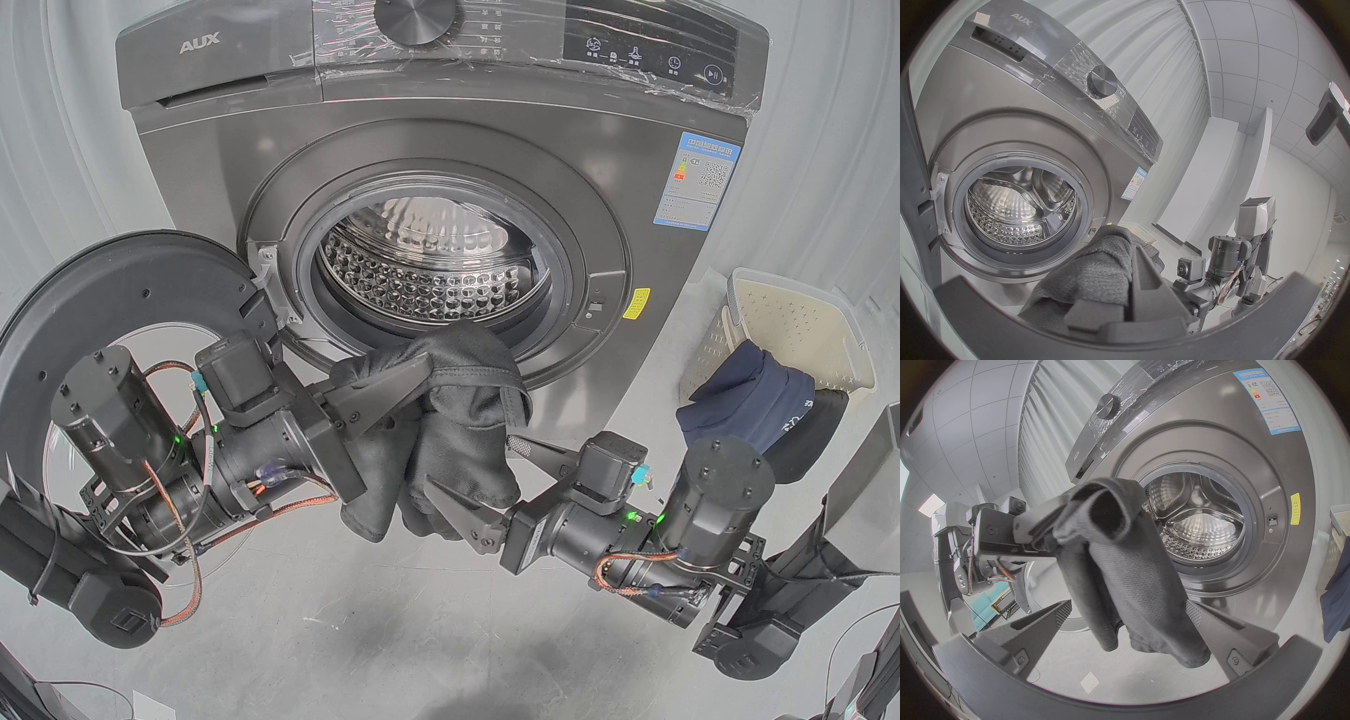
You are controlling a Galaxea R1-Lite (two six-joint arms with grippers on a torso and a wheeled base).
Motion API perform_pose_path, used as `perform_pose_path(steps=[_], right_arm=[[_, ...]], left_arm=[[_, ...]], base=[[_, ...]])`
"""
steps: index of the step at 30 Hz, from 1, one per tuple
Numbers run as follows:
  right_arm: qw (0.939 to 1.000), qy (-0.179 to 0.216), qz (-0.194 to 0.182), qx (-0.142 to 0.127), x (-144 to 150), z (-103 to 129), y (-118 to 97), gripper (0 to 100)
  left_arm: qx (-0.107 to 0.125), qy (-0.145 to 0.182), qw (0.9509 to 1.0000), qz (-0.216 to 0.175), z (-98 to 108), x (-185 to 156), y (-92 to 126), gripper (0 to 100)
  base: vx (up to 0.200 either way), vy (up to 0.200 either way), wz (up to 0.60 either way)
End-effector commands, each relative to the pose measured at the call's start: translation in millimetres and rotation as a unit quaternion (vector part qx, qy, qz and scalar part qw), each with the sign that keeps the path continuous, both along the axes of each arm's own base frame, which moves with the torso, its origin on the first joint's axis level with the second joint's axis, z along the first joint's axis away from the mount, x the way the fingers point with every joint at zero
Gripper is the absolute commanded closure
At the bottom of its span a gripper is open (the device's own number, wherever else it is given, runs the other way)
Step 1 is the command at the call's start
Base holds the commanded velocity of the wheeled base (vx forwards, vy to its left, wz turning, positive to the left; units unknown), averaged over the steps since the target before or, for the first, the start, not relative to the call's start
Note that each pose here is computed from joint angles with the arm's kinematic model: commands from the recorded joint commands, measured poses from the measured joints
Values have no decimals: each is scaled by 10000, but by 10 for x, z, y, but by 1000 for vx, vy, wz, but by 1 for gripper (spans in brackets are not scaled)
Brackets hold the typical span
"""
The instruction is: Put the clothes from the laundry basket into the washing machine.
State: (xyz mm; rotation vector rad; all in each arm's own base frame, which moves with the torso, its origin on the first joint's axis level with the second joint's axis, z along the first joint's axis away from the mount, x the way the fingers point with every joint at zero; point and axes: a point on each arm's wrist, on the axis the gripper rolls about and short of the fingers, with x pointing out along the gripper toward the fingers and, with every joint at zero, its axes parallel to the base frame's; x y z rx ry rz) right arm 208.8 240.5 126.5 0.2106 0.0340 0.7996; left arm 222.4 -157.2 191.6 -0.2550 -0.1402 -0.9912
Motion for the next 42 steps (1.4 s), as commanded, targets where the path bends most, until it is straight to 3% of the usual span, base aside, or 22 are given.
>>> perform_pose_path(steps=[1,16,17,23,31,42], right_arm=[[9999,6,-94,-61,114,-65,27,0],[9991,-333,-61,240,297,34,180,0],[9991,-339,-61,246,295,33,179,100],[9985,-450,-66,318,262,101,121,100],[9981,-502,-100,331,30,288,-145,100],[9967,-590,-353,422,117,337,-249,100]], left_arm=[[-21,-32,10000,-5,19,14,-9,100],[-16,-17,10000,10,11,-2,2,100],[-16,-17,10000,10,11,-2,2,100],[-1,9,10000,25,-4,3,4,100],[-2,10,10000,32,-5,11,-1,100],[21,41,10000,17,-21,3,-1,100]], base=[[0,0,0],[0,0,0],[0,0,0],[0,0,0],[0,0,0],[0,0,0]])
